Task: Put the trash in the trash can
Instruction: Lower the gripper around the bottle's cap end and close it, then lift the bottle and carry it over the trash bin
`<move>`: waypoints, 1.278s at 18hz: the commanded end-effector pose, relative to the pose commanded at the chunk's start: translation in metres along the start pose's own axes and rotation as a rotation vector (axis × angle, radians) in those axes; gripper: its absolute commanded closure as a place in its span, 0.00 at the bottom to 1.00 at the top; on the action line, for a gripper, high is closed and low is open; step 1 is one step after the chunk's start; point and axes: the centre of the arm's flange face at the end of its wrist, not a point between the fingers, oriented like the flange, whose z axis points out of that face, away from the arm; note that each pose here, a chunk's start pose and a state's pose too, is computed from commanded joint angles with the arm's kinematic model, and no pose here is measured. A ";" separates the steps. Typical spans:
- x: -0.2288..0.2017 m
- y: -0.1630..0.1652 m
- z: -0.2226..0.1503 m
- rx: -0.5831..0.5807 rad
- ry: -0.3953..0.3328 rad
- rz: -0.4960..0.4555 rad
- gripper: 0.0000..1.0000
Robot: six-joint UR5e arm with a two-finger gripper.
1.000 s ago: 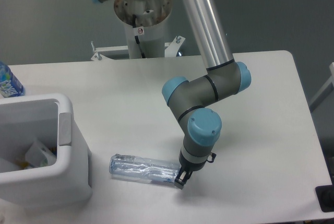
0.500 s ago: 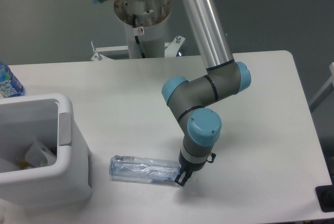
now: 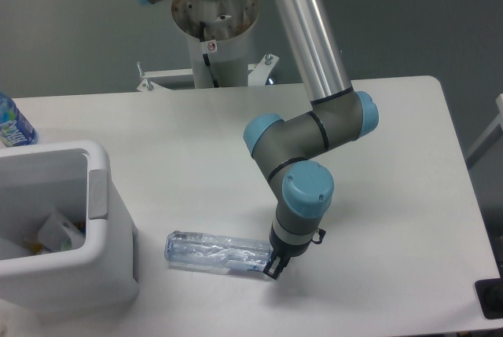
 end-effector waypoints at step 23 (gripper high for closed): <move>-0.012 0.013 -0.361 0.624 0.300 0.203 0.86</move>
